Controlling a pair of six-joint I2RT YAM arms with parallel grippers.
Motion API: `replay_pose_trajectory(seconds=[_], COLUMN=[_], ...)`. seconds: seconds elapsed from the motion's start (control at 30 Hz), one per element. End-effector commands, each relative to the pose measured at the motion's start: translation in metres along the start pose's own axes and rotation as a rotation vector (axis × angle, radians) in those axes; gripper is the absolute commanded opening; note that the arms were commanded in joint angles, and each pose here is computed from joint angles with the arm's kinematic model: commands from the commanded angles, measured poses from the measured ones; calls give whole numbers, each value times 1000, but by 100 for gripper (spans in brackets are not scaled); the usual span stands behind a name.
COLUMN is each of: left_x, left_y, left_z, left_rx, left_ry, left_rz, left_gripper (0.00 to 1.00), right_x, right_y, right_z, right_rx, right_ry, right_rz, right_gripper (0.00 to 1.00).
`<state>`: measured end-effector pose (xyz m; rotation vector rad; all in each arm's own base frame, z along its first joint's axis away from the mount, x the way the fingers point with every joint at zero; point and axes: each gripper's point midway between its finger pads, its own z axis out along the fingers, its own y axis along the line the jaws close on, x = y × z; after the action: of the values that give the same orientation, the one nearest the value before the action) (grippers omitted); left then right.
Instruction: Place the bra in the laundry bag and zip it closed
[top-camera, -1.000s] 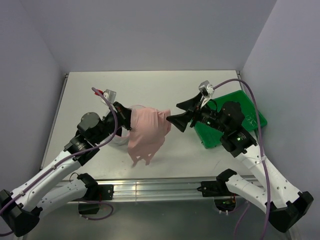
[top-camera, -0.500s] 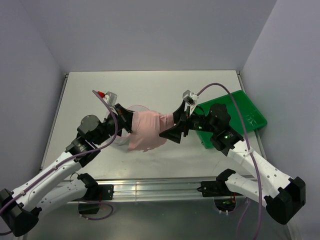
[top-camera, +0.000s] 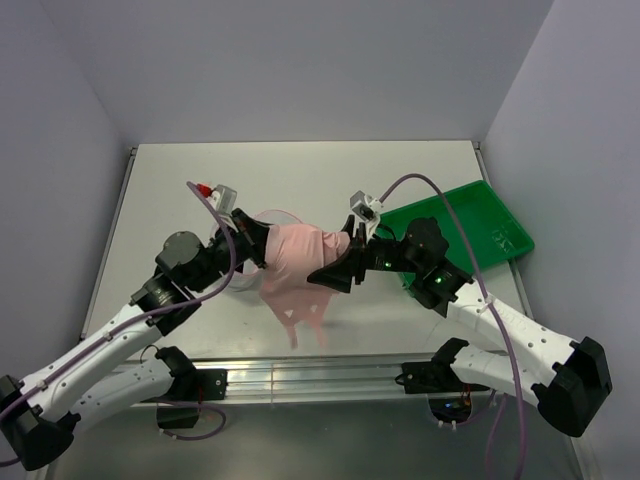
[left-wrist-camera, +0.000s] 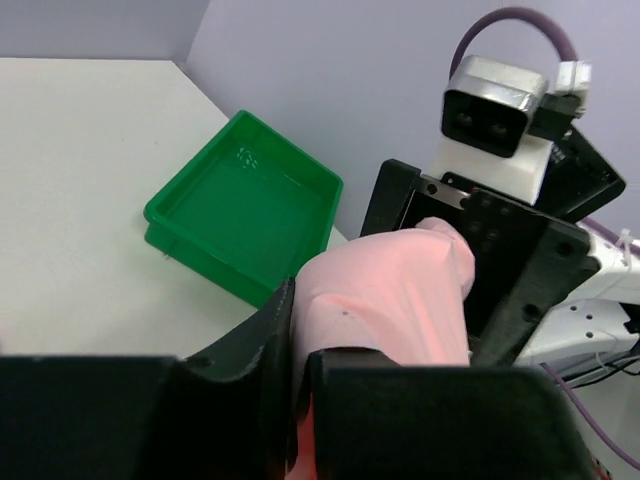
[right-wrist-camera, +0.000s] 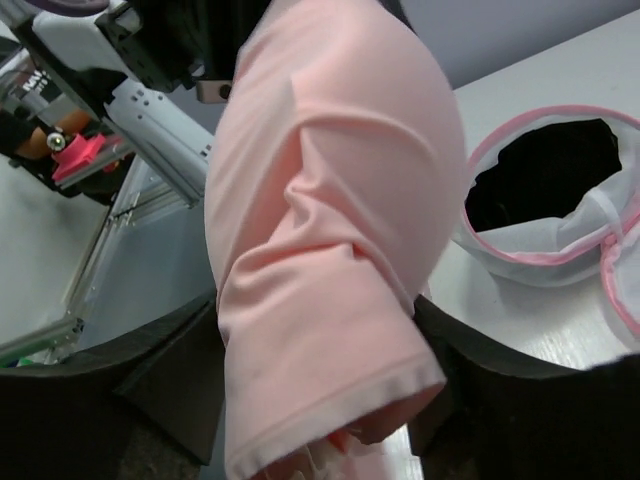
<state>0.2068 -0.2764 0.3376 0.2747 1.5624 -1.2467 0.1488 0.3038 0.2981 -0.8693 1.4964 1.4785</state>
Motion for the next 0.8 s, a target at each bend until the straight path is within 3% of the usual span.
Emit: replay_pose_trajectory(seconds=[0.0, 0.03, 0.07, 0.13, 0.2, 0.27, 0.33, 0.57, 0.77], left_x=[-39, -31, -37, -28, -29, -25, -22, -38, -11], left_y=[-24, -11, -13, -1, 1, 5, 11, 74, 139], left_z=[-15, -19, -26, -37, -47, -55, -62, -110, -123], left_rx=[16, -49, -64, -132, -157, -190, -234, -660, -919], left_ry=[-94, -56, -63, -24, -19, 13, 46, -16, 35], left_rz=[36, 49, 57, 68, 74, 82, 90, 89, 61], left_gripper=[18, 28, 48, 65, 77, 82, 83, 75, 71], right_x=[-17, -16, -15, -9, -7, -9, -7, -11, -17], right_y=[-1, -3, -5, -10, -12, -15, -17, -28, -37], right_z=[2, 2, 2, 3, 3, 3, 4, -8, -23], right_rx=[27, 37, 44, 55, 61, 68, 64, 120, 183], right_ry=[-90, -91, -88, -64, -61, -69, -51, -66, -94], right_rz=[-32, -26, -22, -8, -9, -16, -7, -14, -17], right_gripper=[65, 57, 52, 38, 27, 21, 20, 18, 5])
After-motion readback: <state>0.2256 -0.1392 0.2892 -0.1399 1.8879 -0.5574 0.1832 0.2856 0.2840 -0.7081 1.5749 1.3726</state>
